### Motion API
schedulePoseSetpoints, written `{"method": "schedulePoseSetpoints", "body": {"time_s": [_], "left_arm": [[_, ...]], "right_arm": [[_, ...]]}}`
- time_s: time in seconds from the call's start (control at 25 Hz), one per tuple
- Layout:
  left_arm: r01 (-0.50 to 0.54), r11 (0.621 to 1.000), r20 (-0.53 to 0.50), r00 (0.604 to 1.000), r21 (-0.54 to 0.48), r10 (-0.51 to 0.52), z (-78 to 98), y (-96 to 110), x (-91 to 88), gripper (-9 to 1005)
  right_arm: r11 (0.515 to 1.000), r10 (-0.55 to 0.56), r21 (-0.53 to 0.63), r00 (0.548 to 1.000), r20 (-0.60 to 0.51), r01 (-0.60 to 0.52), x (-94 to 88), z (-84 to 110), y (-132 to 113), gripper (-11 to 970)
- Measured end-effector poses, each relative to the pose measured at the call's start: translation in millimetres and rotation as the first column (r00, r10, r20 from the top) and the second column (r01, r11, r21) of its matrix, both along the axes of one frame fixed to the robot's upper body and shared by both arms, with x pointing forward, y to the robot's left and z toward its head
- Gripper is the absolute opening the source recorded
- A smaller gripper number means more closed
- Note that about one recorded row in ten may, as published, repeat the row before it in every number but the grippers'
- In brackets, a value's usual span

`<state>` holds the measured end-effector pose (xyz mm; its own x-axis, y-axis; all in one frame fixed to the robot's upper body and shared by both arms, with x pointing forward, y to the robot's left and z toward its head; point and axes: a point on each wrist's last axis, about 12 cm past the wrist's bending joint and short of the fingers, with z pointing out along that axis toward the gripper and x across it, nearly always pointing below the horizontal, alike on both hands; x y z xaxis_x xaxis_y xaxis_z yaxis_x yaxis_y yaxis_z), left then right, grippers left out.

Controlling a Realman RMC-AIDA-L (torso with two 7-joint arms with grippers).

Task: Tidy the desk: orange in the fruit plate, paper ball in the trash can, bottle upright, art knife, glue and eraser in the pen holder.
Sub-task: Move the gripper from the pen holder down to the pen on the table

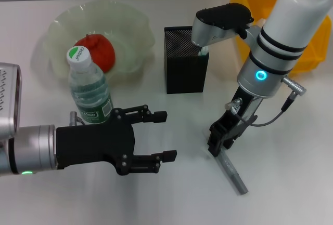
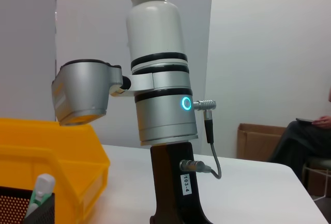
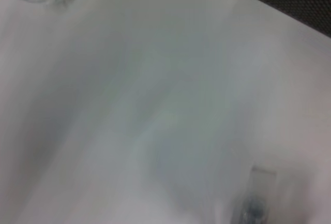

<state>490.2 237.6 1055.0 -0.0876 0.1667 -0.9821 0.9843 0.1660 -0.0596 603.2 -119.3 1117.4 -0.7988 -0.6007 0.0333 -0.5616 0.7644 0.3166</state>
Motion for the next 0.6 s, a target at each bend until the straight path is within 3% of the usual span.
{"method": "schedulePoseSetpoints", "body": {"time_s": [0.6], "left_arm": [[0.005, 1.0, 0.008, 1.0, 0.0, -0.005, -0.1, -1.4, 0.8, 785]], "right_arm": [[1.0, -0.001, 0.008, 1.0, 0.002, 0.001, -0.2, -1.6, 0.3, 356]]}}
